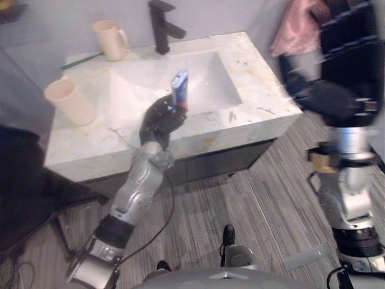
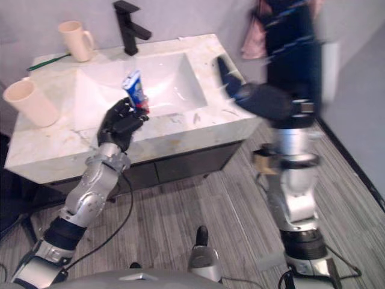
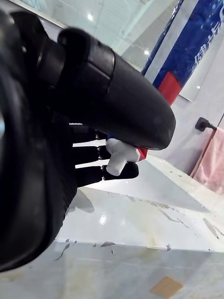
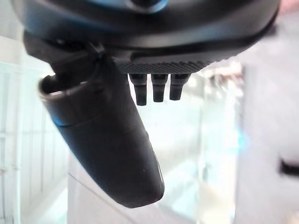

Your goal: Organize the bathroom.

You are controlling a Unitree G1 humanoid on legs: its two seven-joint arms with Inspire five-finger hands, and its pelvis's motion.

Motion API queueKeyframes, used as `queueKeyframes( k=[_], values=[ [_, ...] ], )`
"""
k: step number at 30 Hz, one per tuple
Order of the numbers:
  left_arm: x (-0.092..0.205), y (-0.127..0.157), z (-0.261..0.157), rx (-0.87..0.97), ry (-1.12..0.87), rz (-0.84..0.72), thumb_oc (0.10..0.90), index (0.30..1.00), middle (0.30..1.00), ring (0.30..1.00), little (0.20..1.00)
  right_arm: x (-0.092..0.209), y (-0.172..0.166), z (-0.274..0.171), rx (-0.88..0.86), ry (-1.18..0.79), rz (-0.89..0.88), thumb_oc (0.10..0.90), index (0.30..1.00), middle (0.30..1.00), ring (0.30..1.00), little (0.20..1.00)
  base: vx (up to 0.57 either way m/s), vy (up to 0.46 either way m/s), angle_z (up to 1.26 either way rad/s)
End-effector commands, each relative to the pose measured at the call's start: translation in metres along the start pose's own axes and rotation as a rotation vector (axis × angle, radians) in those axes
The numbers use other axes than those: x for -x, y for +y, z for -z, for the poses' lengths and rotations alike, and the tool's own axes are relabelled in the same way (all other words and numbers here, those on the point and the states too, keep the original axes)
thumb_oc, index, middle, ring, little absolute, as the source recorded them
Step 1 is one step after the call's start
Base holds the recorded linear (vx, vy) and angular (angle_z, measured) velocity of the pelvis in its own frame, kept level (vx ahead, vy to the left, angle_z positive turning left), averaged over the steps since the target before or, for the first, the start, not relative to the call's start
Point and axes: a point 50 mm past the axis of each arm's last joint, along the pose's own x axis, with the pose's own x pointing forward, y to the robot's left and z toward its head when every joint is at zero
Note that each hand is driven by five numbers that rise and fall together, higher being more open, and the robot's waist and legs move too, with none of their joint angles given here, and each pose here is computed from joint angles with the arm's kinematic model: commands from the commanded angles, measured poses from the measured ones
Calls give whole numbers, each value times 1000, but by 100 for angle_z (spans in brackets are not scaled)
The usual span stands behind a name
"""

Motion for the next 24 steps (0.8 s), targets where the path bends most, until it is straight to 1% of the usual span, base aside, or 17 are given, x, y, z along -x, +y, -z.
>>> queueKeyframes(
  k=[1,5,9,16,22,24],
  values=[
    [-2,-41,-64,-5,-304,257,400,300,300,300,300,-19,0,-12,70,-57,-111,800,900,900,900,900,0,-17,29],
    [2,-37,-57,-42,-292,289,400,300,300,300,300,-8,7,11,-3,58,-153,800,900,900,900,900,9,-12,35],
    [5,-33,-56,-72,-293,302,400,300,300,300,300,1,9,23,-34,122,-173,800,900,900,900,900,37,0,15],
    [4,-30,-49,-76,-259,299,400,300,300,300,300,4,17,28,-32,117,-181,800,900,900,900,900,28,-7,2],
    [4,-29,-41,-80,-221,298,400,300,300,300,300,-4,22,25,-46,83,-200,800,900,900,900,900,14,-4,0],
    [4,-28,-38,-95,-203,303,400,300,300,300,300,-7,24,25,-24,87,-219,800,900,900,900,900,0,0,0]
  ],
)
